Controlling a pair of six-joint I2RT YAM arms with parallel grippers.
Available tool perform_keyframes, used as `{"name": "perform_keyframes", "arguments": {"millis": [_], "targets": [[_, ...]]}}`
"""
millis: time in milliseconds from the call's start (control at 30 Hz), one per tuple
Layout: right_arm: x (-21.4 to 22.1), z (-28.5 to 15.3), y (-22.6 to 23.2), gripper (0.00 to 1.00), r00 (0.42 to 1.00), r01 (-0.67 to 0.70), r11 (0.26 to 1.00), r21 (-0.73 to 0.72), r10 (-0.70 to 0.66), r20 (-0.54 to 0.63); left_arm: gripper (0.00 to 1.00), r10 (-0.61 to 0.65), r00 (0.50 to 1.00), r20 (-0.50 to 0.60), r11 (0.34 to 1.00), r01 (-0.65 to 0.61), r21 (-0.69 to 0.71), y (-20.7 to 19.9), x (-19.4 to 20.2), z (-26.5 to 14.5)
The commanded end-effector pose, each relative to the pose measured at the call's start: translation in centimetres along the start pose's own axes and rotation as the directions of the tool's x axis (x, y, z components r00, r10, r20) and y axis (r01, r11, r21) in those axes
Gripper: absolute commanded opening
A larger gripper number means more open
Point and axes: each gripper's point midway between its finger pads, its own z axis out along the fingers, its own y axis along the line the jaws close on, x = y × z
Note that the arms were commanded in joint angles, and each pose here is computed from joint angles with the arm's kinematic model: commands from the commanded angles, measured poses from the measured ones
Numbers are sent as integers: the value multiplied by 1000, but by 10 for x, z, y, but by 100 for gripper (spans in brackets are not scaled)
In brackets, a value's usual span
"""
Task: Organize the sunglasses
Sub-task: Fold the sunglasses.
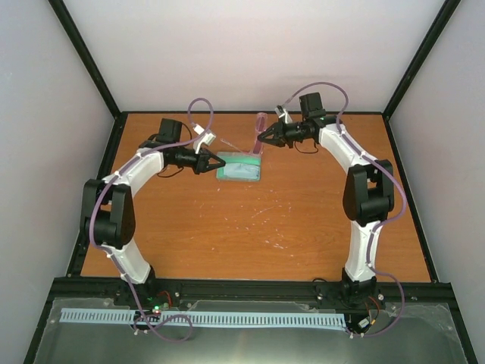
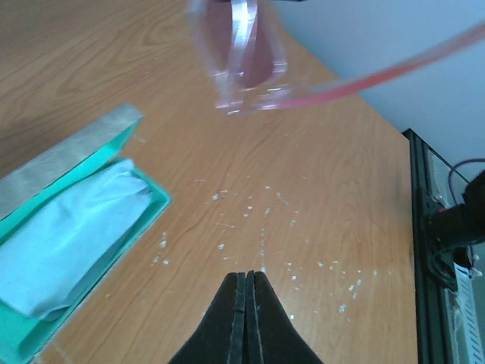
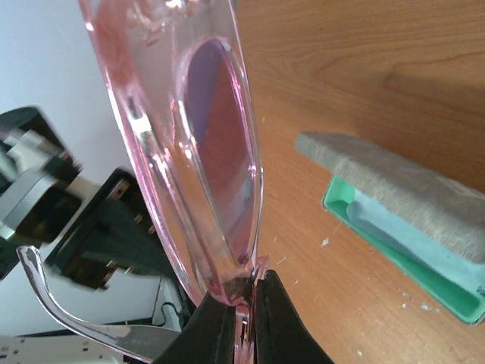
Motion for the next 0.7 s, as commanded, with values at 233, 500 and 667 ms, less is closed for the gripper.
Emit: {"name": "perform_keyframes", "arguments": {"millis": [233,500,667], "targets": [[15,40,14,3,997,19,1000,-7,-20,-71,1,100,994,47,975,-107,195,-74,-25,19],[51,51,33,3,990,53,997,-58,-60,-131,2,114,992,62,981,-122,149,-46,-45,33],[72,51,47,3,982,64,991,-116,-83,-169,3,110,993,52,983,-116,142,-31,-43,44]]}}
